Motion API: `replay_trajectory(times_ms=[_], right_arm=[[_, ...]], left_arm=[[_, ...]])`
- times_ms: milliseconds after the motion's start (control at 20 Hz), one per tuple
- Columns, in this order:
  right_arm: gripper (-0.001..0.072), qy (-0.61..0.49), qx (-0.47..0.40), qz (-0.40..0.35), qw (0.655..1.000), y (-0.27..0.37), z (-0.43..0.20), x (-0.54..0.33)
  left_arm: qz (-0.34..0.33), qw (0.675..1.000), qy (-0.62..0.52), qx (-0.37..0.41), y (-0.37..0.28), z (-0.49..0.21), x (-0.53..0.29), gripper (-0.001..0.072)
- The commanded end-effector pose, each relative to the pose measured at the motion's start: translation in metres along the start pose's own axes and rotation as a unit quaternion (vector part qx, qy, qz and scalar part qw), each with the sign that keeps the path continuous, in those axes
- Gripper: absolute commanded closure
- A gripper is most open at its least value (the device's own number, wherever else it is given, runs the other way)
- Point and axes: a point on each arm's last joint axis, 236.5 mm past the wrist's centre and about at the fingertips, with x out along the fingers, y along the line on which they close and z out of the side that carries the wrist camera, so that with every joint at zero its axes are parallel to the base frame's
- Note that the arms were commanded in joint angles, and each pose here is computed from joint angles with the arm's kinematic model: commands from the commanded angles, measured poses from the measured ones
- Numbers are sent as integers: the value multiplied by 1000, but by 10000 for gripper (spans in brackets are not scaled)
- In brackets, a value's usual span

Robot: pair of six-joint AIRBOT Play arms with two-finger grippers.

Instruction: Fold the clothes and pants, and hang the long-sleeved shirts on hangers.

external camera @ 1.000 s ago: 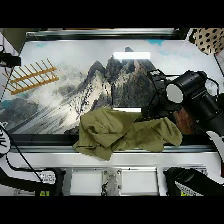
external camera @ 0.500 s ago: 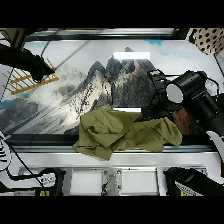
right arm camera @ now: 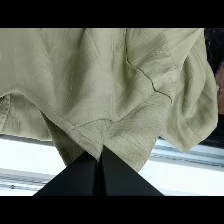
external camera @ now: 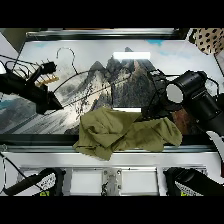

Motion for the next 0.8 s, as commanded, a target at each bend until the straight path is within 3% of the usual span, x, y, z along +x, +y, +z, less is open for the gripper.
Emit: replay_trajectory(times_ms=[0, 550, 750], right_arm=[[703, 0, 0, 0, 1000, 0, 0, 0], [703, 0, 0, 0, 1000, 0, 0, 0], [703, 0, 0, 0, 1000, 0, 0, 0]], left_arm=[[-22, 1000, 5, 3, -40, -20, 15, 698], [-41, 999, 3, -31, -95, -66, 70, 698], [-67, 998, 20, 0, -109, -68, 85, 698]])
